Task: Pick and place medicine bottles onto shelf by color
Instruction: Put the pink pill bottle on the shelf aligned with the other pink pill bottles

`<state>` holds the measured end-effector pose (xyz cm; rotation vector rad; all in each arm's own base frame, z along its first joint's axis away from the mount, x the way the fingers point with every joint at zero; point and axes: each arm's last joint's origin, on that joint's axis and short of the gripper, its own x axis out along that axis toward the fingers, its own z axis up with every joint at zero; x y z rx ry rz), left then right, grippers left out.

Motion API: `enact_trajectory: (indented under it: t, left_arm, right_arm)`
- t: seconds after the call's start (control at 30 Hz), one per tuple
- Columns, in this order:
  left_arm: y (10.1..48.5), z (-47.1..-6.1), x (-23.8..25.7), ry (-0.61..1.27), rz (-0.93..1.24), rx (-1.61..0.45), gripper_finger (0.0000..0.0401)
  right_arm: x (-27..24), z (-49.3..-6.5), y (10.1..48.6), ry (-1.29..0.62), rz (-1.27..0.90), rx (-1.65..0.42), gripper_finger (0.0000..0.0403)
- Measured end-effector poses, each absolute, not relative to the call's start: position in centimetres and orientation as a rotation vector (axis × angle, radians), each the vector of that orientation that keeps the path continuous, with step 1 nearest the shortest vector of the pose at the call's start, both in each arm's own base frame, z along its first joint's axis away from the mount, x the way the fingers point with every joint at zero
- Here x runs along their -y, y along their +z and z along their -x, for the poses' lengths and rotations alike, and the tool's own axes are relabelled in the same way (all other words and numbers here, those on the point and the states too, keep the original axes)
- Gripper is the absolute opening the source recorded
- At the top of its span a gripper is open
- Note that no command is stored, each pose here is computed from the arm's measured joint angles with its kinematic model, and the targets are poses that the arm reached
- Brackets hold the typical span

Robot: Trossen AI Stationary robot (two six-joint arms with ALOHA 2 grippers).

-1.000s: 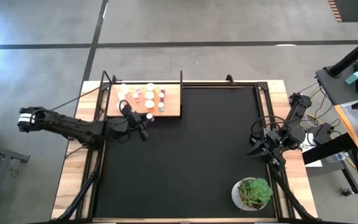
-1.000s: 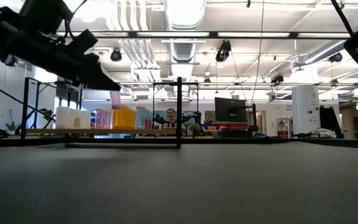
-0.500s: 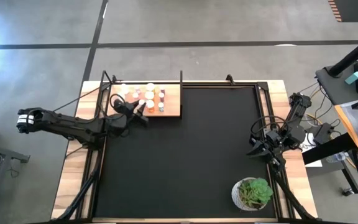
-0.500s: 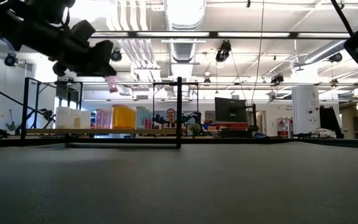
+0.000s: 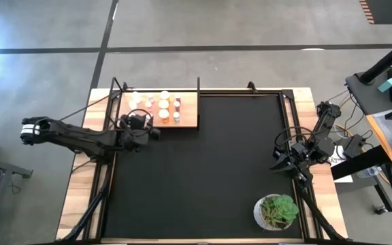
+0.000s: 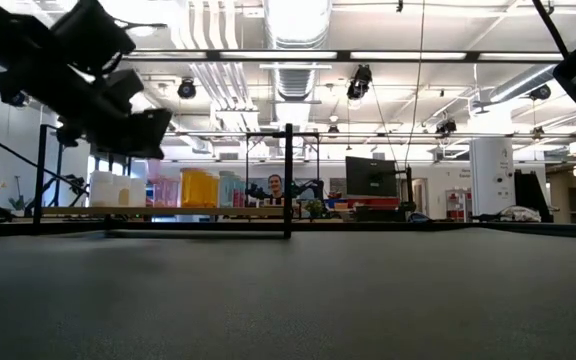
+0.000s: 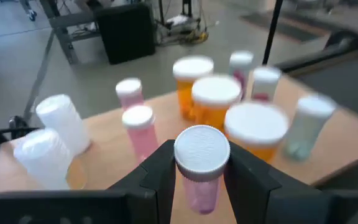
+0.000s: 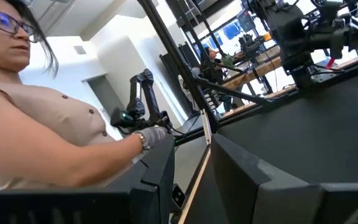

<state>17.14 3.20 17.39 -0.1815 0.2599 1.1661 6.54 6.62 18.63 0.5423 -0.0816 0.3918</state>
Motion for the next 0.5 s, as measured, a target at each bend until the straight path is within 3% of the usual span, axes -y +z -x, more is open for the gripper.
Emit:
enact_trajectory:
  t: [0.5]
  left_arm:
    - [13.6,-18.8,-3.7,1.288,0.185,-0.299,0.01]
  right_arm:
    - [-6.6,-6.5,18.6,0.392,-0.542,0.082,0.0098]
